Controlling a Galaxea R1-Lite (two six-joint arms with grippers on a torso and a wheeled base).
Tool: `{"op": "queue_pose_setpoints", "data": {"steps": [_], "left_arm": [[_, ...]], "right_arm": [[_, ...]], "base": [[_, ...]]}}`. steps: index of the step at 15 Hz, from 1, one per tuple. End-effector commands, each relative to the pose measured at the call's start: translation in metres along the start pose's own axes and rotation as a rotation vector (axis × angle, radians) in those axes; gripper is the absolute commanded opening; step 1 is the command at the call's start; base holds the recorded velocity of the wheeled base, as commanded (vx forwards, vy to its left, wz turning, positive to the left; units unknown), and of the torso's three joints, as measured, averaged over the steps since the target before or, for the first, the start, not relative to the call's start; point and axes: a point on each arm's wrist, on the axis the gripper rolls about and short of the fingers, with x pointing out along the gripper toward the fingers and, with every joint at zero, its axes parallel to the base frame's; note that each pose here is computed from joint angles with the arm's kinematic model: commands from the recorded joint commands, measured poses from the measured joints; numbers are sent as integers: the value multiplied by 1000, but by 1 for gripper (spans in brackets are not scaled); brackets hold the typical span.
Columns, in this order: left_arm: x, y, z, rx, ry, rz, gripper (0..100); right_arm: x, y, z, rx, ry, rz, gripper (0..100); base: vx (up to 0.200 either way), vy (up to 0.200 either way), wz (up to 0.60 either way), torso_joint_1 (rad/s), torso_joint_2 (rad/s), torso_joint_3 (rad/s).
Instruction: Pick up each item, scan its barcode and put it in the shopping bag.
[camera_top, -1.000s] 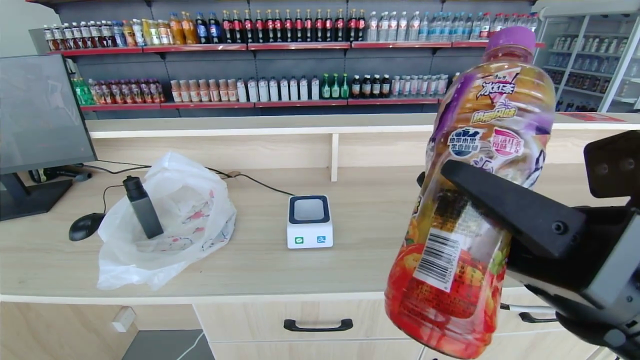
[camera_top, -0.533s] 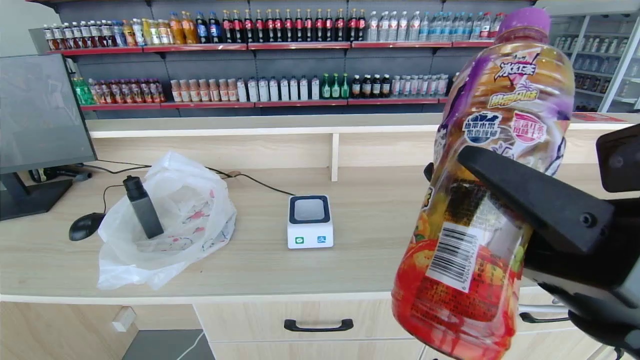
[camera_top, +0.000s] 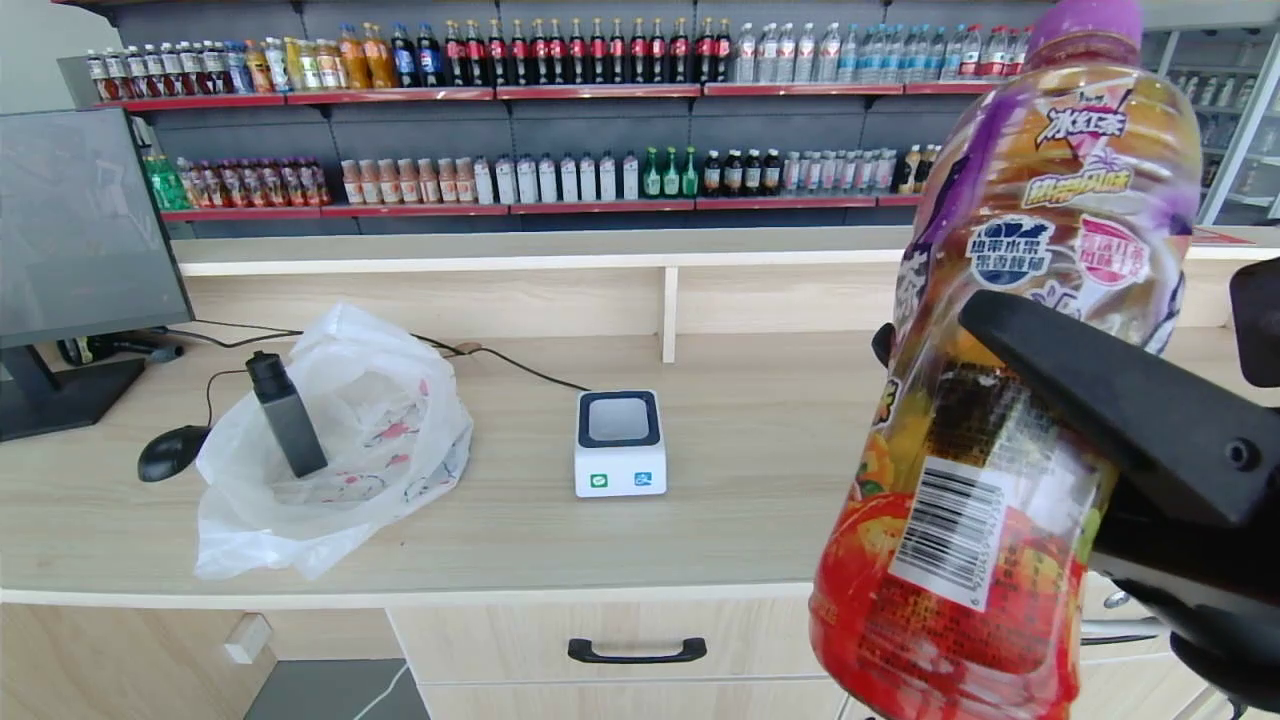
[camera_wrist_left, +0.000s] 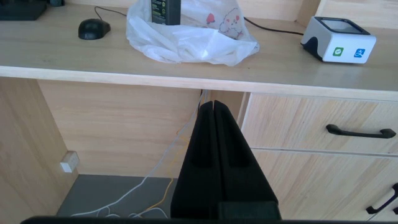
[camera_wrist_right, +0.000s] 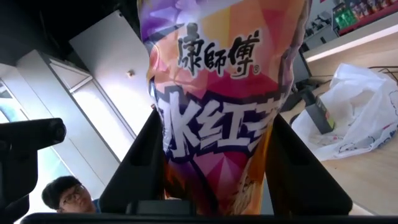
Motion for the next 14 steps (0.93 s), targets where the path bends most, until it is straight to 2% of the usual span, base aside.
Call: {"op": "queue_pose_setpoints", "data": {"steps": [1,4,9,12,13,14], "left_arm": [[0,0,0,0,0,0,0],[0,0,-1,-3,2,0,0],[0,0,0,-5,0,0,0],[0,0,-1,-5,2,0,0],[0,0,0,-3,0,0,0],[0,0,0,-2,0,0,0]], "right_arm": [[-2,2,1,0,-2,4,0],[-2,3,1,-8,22,32,0],[0,-6,-8,-110,56,3,0],[3,-20,-5,-292,64,-26,0],[-4,-33,-6,-404,112,-52,0],[-9,-37,-7,-431,135,-57,0]], "base": [[0,0,0,0,0,0],[0,0,0,0,0,0],[0,0,0,0,0,0],[0,0,0,0,0,0],[0,0,0,0,0,0],[0,0,0,0,0,0]]}}
